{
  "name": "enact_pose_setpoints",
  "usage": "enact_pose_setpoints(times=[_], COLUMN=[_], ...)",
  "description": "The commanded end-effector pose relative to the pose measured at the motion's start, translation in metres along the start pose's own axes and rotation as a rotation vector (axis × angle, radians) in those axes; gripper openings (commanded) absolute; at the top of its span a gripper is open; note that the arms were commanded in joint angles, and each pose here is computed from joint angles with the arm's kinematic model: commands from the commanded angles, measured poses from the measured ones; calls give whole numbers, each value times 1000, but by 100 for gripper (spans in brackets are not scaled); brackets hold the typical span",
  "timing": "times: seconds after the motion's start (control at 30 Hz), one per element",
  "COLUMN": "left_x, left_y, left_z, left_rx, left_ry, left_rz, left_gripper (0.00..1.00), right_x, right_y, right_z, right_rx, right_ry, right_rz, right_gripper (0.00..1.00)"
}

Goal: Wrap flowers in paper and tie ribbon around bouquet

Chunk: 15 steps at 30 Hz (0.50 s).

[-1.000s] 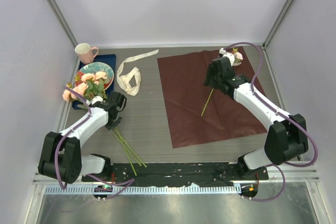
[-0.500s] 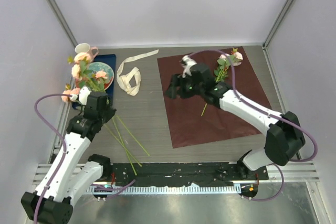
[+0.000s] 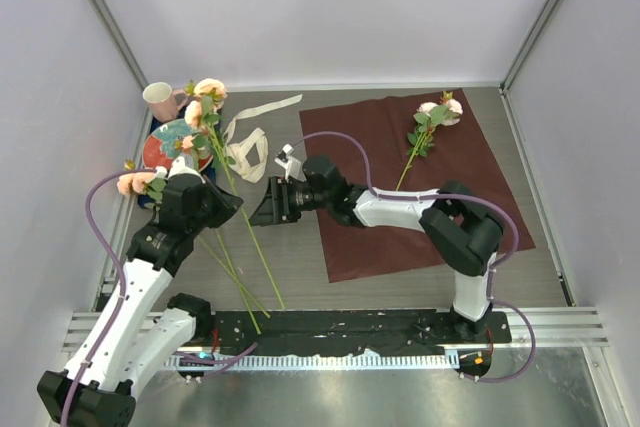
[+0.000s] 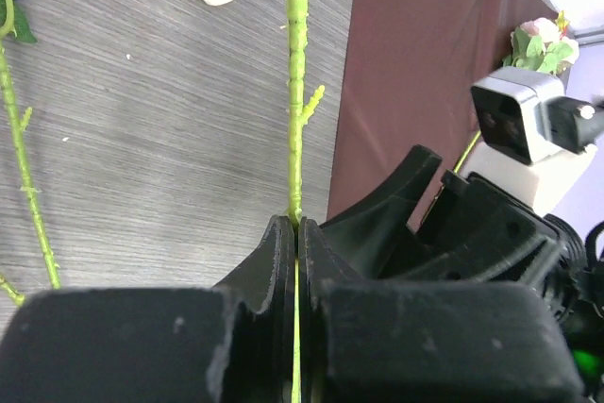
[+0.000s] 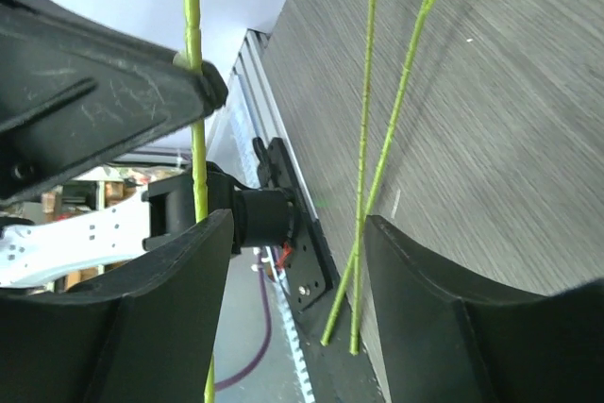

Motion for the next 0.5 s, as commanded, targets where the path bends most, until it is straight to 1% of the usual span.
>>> enact_pose_setpoints(times=[0.0,0.07,0.1,0.13,0.17,0.2,0.27,0.3,0.33,0.47], left_x=[-8,-9,-8,-9,-9,-9,-9,-9,-8,-9], left_y=[7,9,8,8,8,9,9,10,10,10], left_z=[-17,-17,-16,-16,-15,-14,-13,-12,-12,-13], left_rx=[84,85,85,82,76,74,72,74,75,79], left_ry=[-26,-27,-33,-34,-34,-35,-43,-44,-50,-53], left_rz=[-28,-37,-32,-33,-34,-35,-40,-43,-41,-41], left_gripper=[0,0,0,0,0,0,0,0,0,0], right_x=[-28,-30,-29,-31,-29,-34,-31,-34,-37,-37], right_y=[-13,-14,-15,-15,-13,-9,-3,1,5,10], right_z=[39,46,45,46,44,43,30,26,32,34], right_rx=[-167,-219,-216,-221,-208,-172,-86,-63,-76,-51], right_ry=[0,0,-12,-8,-13,-2,-23,-22,-9,-13], right_rz=[-91,-114,-116,-118,-118,-152,-157,-178,-193,-195], right_gripper=[59,55,50,50,52,56,63,65,65,66])
Point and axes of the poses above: each gripper's point midway between its finger pads, its own y axis back along the fingers, its own z axis along the line the jaws close on, x = y × z, the point moved 5 cm from there along y, back along the fingers, and after that the axes turned 8 degrees about y, right-handed, at the moved point
